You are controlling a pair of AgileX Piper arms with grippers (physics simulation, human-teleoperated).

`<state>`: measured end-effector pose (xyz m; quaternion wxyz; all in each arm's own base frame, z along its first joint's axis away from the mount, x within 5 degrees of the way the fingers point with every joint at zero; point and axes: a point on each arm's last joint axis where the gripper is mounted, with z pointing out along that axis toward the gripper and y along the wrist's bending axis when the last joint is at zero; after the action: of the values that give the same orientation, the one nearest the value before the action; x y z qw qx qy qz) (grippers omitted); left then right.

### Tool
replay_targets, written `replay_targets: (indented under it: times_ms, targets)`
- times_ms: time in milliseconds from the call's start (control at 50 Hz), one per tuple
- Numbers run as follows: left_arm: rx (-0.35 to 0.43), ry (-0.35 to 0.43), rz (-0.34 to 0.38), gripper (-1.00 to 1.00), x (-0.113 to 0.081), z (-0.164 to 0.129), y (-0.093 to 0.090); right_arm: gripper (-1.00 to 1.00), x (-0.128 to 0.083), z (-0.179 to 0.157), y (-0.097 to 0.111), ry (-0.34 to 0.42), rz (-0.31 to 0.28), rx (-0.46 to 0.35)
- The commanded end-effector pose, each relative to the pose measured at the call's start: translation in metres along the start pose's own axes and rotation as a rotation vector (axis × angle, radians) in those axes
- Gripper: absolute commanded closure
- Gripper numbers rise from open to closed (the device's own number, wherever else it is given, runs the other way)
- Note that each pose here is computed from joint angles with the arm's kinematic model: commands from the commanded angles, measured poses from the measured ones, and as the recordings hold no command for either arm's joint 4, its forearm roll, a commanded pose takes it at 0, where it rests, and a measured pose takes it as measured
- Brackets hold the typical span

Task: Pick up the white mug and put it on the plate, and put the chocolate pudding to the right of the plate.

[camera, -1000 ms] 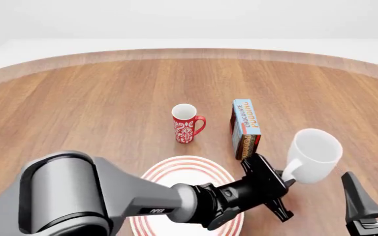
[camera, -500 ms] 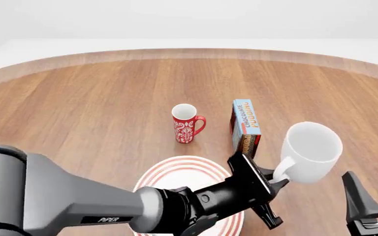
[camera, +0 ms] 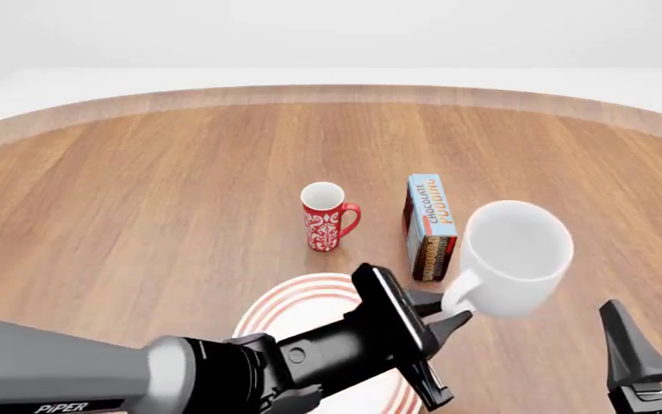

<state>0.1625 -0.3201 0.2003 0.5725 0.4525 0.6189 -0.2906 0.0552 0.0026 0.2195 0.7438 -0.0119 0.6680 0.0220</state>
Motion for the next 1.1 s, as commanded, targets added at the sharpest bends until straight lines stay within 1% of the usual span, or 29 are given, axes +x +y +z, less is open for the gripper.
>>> replay_targets:
  times_ms: [20,220,360,520,660,1000,1100]
  targets:
    - [-0.004,-0.014,0.015,1.00,-0.005,-0.026,0.001,-1.00,0.000,0.000,0.000,-0.001,0.001,0.000]
    - [-0.015,-0.009,0.018,1.00,-0.003,-0.050,0.005,-1.00,0.000,0.000,0.000,0.000,0.000,0.000]
    - [-0.048,-0.025,0.021,1.00,-0.010,-0.068,0.015,-1.00,0.000,0.000,0.000,0.000,-0.001,-0.001]
    - [-0.057,-0.032,0.015,1.00,-0.009,-0.079,0.016,-1.00,-0.002,0.000,0.000,-0.004,-0.002,0.000]
    - [-0.079,-0.047,0.010,1.00,-0.012,-0.095,0.021,-1.00,-0.003,0.000,0.000,-0.005,-0.001,-0.001]
    - [-0.109,-0.041,-0.008,1.00,-0.007,-0.118,0.026,-1.00,-0.003,0.000,0.000,-0.005,-0.002,-0.001]
    - [-0.132,-0.047,-0.015,1.00,-0.006,-0.125,0.031,-1.00,-0.003,0.000,0.000,-0.006,-0.002,-0.002]
